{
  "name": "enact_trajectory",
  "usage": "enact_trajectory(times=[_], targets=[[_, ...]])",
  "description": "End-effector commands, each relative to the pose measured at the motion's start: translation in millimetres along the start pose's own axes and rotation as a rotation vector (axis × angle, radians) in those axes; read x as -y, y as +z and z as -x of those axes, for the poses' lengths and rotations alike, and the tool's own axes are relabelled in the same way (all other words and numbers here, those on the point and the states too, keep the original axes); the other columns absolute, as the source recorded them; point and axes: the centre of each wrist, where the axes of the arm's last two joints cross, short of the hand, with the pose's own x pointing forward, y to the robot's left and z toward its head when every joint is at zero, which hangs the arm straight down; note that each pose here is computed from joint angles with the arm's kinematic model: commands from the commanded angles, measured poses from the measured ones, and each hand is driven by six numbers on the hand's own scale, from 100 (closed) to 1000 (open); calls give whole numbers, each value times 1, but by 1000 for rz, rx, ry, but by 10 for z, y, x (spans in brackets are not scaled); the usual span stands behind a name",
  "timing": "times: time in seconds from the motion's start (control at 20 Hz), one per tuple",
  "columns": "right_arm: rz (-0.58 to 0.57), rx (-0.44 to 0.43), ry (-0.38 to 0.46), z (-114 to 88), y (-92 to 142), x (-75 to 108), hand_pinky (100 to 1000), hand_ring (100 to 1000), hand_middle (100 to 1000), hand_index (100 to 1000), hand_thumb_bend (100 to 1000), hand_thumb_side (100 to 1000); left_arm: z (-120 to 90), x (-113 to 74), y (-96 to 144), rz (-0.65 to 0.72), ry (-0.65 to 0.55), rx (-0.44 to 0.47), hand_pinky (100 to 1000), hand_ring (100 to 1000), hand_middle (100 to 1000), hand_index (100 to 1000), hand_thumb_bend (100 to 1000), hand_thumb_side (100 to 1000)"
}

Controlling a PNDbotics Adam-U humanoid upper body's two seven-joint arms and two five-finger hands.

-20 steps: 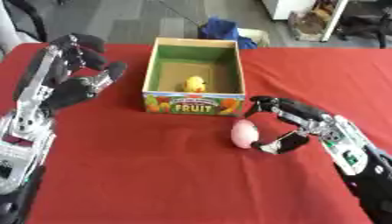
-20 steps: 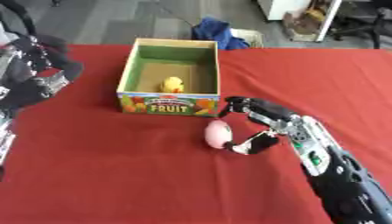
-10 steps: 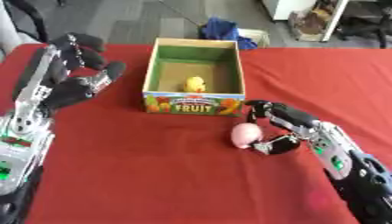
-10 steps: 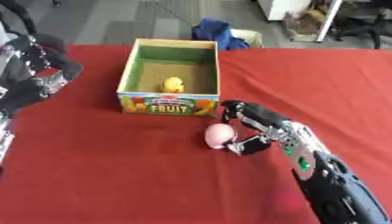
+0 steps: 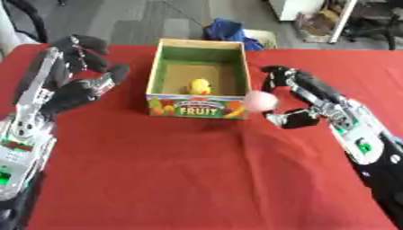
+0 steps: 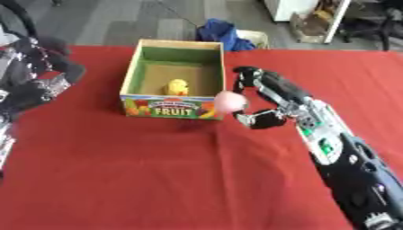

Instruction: Pick up objects on the table and place them in the box.

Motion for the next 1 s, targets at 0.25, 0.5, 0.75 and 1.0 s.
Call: enact_trajectory(times=[0.25,0.5,0.75,1.0], targets=[[58,-100,31,202,46,410,778,941,579,463,104,100,-163,13,-72,17,14,68,617,584,578,679,649,326],[90,-183,20,360,77,391,778,945,571,466,100,100,-244,96,-140,59,41,109,618,585,579,680,648,323],[147,-251,26,460,30,427,779,945,569,474,100,100,-310,145,-187,91,56,141,618,584,578,677,653,322],[189,-304,25,521,-39,413,784,954,580,518,100,100,-352,165,-211,103,61,159,618,579,573,677,654,322]])
